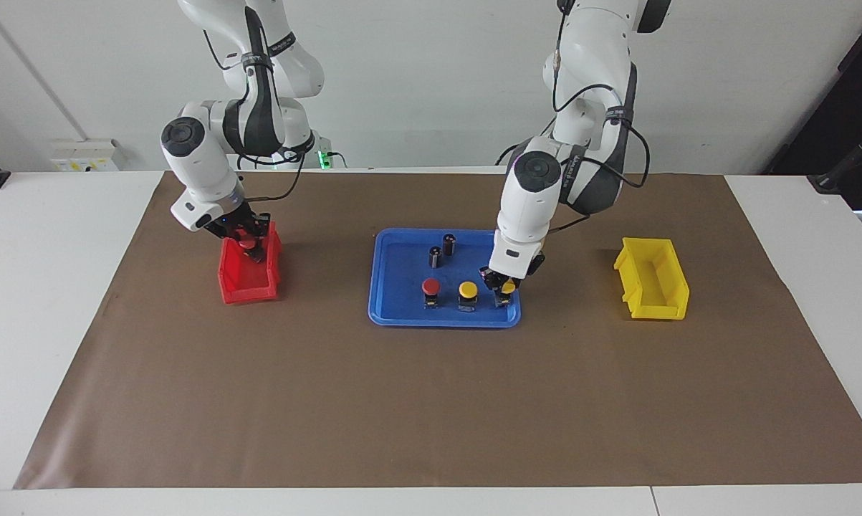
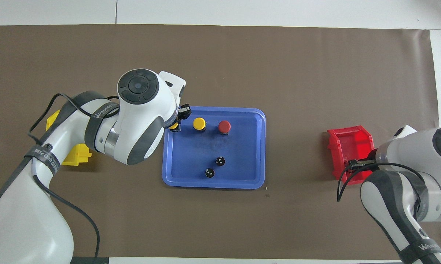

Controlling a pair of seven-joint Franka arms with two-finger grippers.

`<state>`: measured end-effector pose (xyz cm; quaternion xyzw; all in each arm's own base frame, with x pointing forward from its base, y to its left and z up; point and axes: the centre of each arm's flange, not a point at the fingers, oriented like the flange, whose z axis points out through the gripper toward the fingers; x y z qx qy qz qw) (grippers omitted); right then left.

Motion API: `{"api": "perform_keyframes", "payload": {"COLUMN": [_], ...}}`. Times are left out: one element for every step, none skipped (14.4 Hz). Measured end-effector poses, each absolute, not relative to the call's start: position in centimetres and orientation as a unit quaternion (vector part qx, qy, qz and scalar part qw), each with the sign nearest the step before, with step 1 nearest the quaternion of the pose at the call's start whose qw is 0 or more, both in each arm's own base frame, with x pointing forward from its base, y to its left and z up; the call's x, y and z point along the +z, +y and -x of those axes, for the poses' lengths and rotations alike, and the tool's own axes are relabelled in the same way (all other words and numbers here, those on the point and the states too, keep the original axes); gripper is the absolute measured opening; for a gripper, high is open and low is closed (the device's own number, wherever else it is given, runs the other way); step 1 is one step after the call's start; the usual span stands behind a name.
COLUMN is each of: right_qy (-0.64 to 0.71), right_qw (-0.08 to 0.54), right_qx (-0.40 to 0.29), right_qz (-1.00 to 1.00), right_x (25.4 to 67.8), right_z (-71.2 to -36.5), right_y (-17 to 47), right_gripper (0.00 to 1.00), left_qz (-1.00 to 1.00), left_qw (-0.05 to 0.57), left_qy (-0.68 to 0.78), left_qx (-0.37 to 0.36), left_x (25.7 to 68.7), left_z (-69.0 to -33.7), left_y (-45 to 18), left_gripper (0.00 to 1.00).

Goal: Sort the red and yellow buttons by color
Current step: 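Drop the yellow button into the yellow bin while the right gripper releases red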

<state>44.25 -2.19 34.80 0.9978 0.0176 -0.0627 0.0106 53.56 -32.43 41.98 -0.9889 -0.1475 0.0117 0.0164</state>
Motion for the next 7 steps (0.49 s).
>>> {"api": "perform_keyframes", "payload": {"right_qy": [0.018,0.018,0.02,0.025,0.028,0.03,0.031], "right_qw": [0.011,0.011,0.011,0.01,0.01,0.01,0.01], "right_qx": [-0.063,-0.062,-0.062,-0.062,-0.061,-0.06,-0.059], "right_qz": [-0.998,-0.998,-0.998,-0.998,-0.998,-0.998,-0.998], "right_x": [34.8,34.8,34.9,34.9,34.9,35.1,35.5], "right_z": [-44.3,-44.3,-44.3,-44.3,-44.3,-44.4,-44.6], "right_y": [-2.2,-2.2,-2.2,-2.2,-2.2,-2.2,-2.2], "right_gripper": [0.54,0.54,0.59,0.65,0.65,0.65,0.65], "left_qz": [0.987,0.986,0.985,0.986,0.989,0.991,0.993], "left_qw": [0.018,0.021,0.025,0.027,0.028,0.028,0.025], "left_qy": [-0.157,-0.167,-0.169,-0.16,-0.141,-0.122,-0.106], "left_qx": [0.013,0.017,0.023,0.029,0.036,0.042,0.047], "left_x": [44.8,47.5,49.5,51.1,52.2,53.1,53.7], "left_z": [-53.8,-53.9,-54.0,-54.2,-54.6,-55.0,-55.6], "left_y": [-31.3,-29.6,-27.7,-25.5,-22.8,-19.7,-16.5], "left_gripper": [0.41,0.41,0.41,0.41,0.41,0.41,0.41]}}
